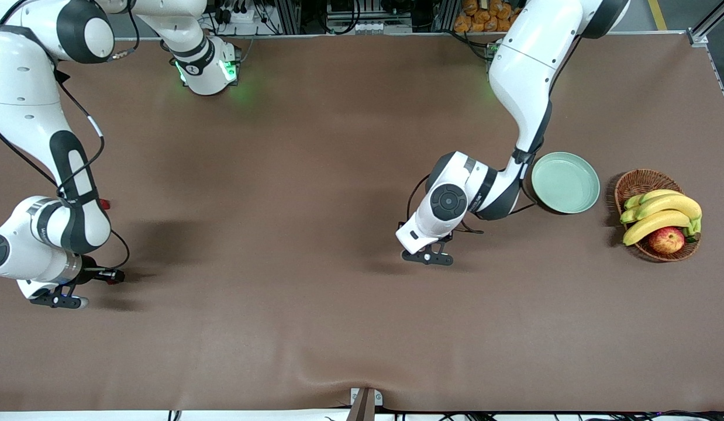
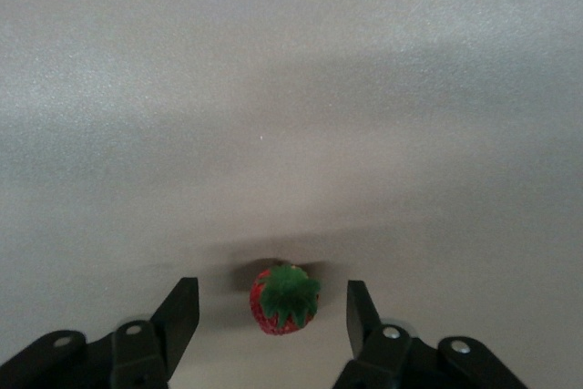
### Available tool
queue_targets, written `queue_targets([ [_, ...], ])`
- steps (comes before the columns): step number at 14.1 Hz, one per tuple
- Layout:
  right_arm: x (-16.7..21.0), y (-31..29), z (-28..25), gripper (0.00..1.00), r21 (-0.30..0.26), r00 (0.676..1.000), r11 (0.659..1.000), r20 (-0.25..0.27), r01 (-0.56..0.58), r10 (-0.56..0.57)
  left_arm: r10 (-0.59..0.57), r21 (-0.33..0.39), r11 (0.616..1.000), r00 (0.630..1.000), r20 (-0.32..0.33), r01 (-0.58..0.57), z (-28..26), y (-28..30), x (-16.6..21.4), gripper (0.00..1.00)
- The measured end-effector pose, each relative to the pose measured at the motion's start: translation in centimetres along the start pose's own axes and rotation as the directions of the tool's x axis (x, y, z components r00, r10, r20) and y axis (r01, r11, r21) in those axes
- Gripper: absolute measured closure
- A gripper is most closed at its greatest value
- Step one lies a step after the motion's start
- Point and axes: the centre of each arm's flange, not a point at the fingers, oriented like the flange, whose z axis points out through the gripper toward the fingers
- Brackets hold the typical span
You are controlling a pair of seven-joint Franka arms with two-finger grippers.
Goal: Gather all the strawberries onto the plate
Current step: 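Grasp the strawberry with the left gripper while the right gripper grasps another, then drop the strawberry on the plate with the left gripper while the right carries another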
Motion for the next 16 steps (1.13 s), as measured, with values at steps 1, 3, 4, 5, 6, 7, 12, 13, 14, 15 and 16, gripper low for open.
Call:
queue_targets([
  [1,0.0,0.0,0.0,0.68,0.001,1.000,1.000,0.003,0.010,-0.010,0.000,0.000,1.000,1.000,0.000,0.000,0.0,0.0,0.0,0.26],
  [3,-0.1,-0.1,-0.1,0.68,0.004,1.000,1.000,0.013,0.023,-0.023,0.001,0.001,1.000,1.000,0.001,-0.001,0.1,0.0,0.0,0.28],
  [4,-0.1,-0.3,-0.4,0.68,0.007,0.999,1.000,0.018,0.030,-0.030,0.001,0.001,1.000,1.000,0.002,-0.001,0.1,0.0,-0.1,0.29],
  [5,0.0,-0.7,-1.1,0.68,0.012,0.999,0.999,0.020,0.037,-0.038,0.002,0.001,1.000,1.000,0.002,-0.002,0.2,0.0,-0.1,0.30],
  [6,0.2,-1.4,-2.3,0.68,0.020,0.999,0.999,0.019,0.049,-0.049,0.002,0.000,1.000,1.000,-0.001,-0.002,0.4,0.0,0.0,0.30],
  [7,0.3,-2.4,-3.7,0.68,0.029,0.998,0.997,0.016,0.065,-0.066,0.003,-0.001,1.000,1.000,-0.003,-0.003,0.6,0.0,0.0,0.31],
  [12,0.2,-12.1,-11.8,0.68,0.109,0.981,0.975,0.003,0.193,-0.195,0.008,0.000,1.000,1.000,-0.001,-0.008,1.1,0.3,-0.2,0.66],
  [13,-0.1,-14.0,-12.6,0.68,0.123,0.977,0.970,0.005,0.209,-0.211,0.008,0.000,1.000,1.000,-0.002,-0.008,1.1,0.3,-0.2,0.68],
  [14,-0.4,-15.6,-13.1,0.68,0.136,0.975,0.967,0.015,0.217,-0.221,0.008,0.000,1.000,1.000,-0.002,-0.008,1.1,0.3,-0.2,0.68],
  [15,-0.8,-16.9,-13.3,0.68,0.152,0.976,0.966,0.037,0.209,-0.217,0.007,0.000,1.000,1.000,-0.001,-0.007,1.0,0.3,-0.2,0.68],
  [16,-1.2,-18.2,-13.6,0.68,0.166,0.979,0.969,0.062,0.181,-0.193,0.006,0.002,1.000,1.000,0.002,-0.006,0.9,0.2,-0.1,0.68],
])
